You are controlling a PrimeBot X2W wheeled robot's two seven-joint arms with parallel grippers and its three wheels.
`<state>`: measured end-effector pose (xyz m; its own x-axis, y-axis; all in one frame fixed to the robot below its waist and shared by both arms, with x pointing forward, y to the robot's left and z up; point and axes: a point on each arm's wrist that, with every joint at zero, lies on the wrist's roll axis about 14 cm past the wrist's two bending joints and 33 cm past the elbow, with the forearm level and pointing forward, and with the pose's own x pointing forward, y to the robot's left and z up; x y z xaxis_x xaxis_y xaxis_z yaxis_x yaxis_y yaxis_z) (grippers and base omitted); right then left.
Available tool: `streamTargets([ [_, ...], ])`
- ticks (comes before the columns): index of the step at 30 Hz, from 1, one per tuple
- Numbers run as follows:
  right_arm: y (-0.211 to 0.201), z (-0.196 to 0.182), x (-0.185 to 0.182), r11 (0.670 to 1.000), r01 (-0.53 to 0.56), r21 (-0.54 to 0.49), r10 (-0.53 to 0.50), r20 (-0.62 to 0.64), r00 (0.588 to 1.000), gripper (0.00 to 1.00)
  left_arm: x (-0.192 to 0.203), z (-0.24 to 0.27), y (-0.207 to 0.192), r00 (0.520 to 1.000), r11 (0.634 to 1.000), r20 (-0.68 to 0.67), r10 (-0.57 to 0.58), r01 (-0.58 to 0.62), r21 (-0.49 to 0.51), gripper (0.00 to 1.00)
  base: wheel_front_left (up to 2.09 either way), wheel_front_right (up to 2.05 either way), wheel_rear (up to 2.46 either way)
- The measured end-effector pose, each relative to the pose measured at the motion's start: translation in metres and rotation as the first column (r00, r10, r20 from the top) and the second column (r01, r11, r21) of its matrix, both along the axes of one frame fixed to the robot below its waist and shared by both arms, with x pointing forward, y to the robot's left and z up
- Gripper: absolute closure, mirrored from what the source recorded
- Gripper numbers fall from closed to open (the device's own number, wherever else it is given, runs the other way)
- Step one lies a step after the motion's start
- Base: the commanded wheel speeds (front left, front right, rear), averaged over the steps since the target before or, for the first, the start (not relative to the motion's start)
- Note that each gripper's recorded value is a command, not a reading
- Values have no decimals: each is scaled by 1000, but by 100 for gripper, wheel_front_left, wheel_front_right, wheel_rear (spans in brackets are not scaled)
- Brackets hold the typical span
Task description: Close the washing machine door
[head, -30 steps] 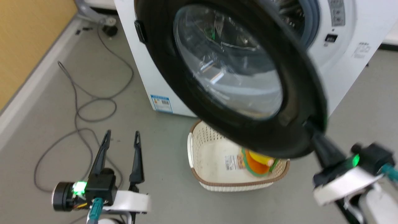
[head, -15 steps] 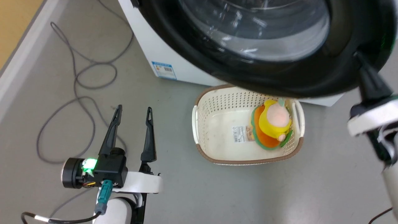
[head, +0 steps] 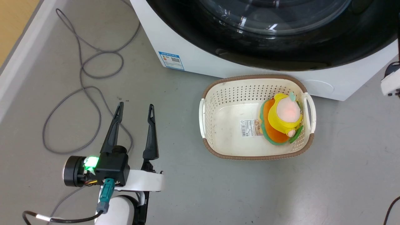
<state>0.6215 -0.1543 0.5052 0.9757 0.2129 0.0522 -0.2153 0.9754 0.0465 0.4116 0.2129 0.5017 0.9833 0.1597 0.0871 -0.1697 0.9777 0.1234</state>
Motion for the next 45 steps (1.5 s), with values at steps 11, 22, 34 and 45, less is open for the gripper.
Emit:
streamTargets([
  [11, -3, 16, 2, 1000, 14, -10, -13, 31, 999, 100, -1, 6, 1, 1000, 1000, 16, 13, -13, 4, 0, 0, 0, 0],
  [22, -7, 126, -69, 999, 40, -11, -33, 378, 925, 100, -11, 19, -7, 999, 1000, 51, -15, 14, 7, 0, 0, 0, 0],
  [34, -8, 114, -162, 998, 58, -10, -51, 363, 930, 100, -21, 30, -27, 993, 997, 82, -83, 83, 8, 0, 0, 0, 0],
  [45, -23, 45, -224, 986, 121, 112, -136, 146, 980, 100, -42, 30, -34, 992, 995, 78, -104, 104, 11, 0, 0, 0, 0],
])
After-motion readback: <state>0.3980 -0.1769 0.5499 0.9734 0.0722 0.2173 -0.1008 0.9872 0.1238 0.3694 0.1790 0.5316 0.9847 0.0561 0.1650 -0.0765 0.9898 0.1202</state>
